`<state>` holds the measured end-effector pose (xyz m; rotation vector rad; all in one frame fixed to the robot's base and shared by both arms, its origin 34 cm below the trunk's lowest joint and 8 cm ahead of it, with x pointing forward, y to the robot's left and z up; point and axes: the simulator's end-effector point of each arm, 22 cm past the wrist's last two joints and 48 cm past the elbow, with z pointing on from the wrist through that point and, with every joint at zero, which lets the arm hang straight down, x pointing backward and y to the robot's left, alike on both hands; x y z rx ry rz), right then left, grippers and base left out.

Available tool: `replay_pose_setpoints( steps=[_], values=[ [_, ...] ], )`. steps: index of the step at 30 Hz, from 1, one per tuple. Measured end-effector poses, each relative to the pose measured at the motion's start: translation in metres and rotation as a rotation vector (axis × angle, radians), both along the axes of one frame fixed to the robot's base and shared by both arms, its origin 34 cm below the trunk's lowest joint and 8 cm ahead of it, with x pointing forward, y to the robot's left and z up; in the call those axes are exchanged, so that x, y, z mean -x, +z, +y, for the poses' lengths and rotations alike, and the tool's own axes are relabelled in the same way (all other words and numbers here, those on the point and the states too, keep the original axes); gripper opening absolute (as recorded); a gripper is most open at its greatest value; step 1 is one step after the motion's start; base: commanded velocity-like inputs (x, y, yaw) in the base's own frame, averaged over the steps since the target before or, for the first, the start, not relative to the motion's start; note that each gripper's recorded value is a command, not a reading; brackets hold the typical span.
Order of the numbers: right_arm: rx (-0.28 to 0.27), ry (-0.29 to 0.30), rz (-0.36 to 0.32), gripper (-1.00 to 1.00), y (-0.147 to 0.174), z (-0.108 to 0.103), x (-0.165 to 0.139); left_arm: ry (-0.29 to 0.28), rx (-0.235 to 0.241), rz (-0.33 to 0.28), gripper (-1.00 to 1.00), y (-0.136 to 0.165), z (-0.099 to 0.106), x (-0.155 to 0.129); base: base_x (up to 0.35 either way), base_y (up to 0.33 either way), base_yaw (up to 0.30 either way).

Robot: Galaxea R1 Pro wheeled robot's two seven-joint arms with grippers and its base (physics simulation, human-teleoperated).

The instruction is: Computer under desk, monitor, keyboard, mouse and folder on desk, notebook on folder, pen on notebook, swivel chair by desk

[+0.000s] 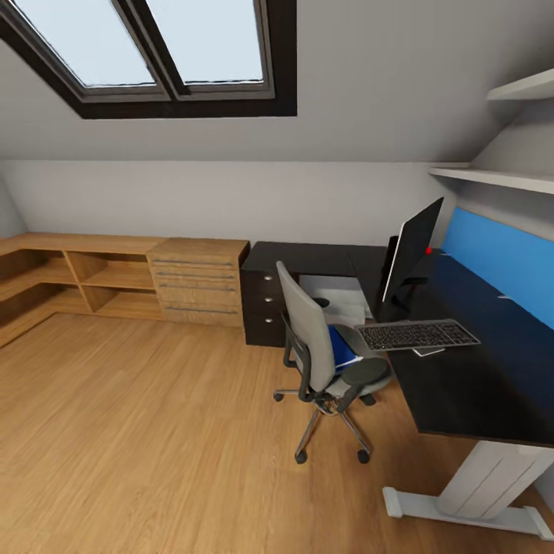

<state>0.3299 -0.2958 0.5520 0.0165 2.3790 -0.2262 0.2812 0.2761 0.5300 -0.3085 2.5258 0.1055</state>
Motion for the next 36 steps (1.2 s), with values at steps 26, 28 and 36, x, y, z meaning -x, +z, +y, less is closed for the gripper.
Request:
replay_pose_setpoints(
  steps=[26, 28, 36],
  values=[
    [-0.004, 0.004, 0.003, 1.0, -0.041, 0.001, 0.0, 0.043, -0.055, 0.016, 1.0, -0.04, 0.005, 0.003, 0.0, 0.002, -0.173],
    [-0.004, 0.003, 0.005, 1.0, -0.045, 0.001, 0.001, 0.039, -0.049, 0.031, 1.0, -0.046, 0.003, 0.006, 0.0, 0.239, -0.166],
    [-0.004, 0.005, 0.006, 1.0, -0.059, 0.001, 0.001, 0.038, -0.046, 0.046, 1.0, -0.061, 0.002, 0.009, 0.0, 0.299, -0.042]
  ],
)
